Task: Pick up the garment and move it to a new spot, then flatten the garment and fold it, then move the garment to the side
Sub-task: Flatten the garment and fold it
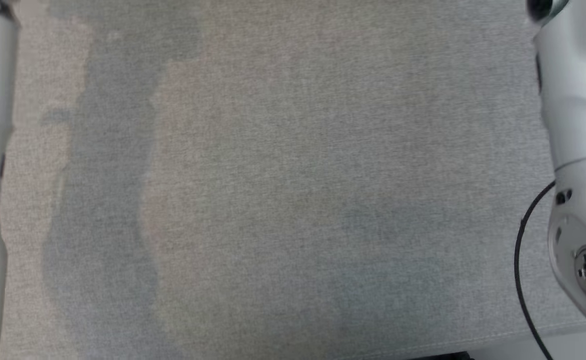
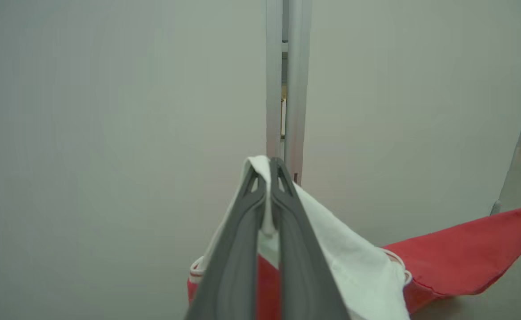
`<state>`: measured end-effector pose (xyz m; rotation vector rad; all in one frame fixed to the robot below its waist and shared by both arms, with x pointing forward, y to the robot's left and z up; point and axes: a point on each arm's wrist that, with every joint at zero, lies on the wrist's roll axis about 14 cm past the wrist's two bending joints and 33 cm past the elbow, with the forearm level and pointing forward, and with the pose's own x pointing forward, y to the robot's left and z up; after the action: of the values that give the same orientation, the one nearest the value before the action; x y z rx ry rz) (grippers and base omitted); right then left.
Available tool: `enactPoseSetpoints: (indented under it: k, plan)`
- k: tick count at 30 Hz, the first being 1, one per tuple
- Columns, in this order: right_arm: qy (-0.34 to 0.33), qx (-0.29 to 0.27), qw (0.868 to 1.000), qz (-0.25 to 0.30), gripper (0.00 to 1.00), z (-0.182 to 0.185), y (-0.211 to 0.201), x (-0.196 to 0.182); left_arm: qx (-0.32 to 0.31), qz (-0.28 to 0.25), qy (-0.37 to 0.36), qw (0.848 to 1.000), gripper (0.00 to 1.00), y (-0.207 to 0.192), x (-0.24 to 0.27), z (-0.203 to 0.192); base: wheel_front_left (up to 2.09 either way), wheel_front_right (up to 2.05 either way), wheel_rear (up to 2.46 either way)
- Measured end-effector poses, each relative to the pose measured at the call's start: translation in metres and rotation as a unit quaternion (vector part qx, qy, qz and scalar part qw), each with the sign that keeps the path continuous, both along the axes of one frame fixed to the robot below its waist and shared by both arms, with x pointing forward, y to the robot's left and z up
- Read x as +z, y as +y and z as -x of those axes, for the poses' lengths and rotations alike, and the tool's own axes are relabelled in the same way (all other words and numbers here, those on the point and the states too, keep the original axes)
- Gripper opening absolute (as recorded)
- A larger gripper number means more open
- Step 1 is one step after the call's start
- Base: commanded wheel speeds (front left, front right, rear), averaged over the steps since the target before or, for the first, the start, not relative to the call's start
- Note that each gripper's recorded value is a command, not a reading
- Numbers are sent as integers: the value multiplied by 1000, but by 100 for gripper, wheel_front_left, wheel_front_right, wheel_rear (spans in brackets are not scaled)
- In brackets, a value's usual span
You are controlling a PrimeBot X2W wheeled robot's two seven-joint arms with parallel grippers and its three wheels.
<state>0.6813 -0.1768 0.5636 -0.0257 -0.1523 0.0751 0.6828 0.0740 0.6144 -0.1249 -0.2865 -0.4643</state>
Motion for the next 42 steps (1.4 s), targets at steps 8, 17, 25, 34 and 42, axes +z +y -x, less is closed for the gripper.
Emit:
enactPoseSetpoints:
  k: [8,17,25,34,42]
  plan:
    - [73,26,997,-15,0,13,22,-82,22,38,76,996,0,35,-84,21,0,0,0]
    - [62,25,997,-48,0,48,18,-82,39,89,91,991,0,57,-99,73,0,0,0]
    - [65,25,995,-75,0,104,11,-79,67,120,115,984,0,71,-107,150,0,0,0]
    - [62,12,993,-102,0,177,-2,-65,85,149,134,976,0,72,-99,237,0,0,0]
    - [53,2,991,-123,0,244,-8,-42,92,153,140,974,0,74,-80,304,0,0,0]
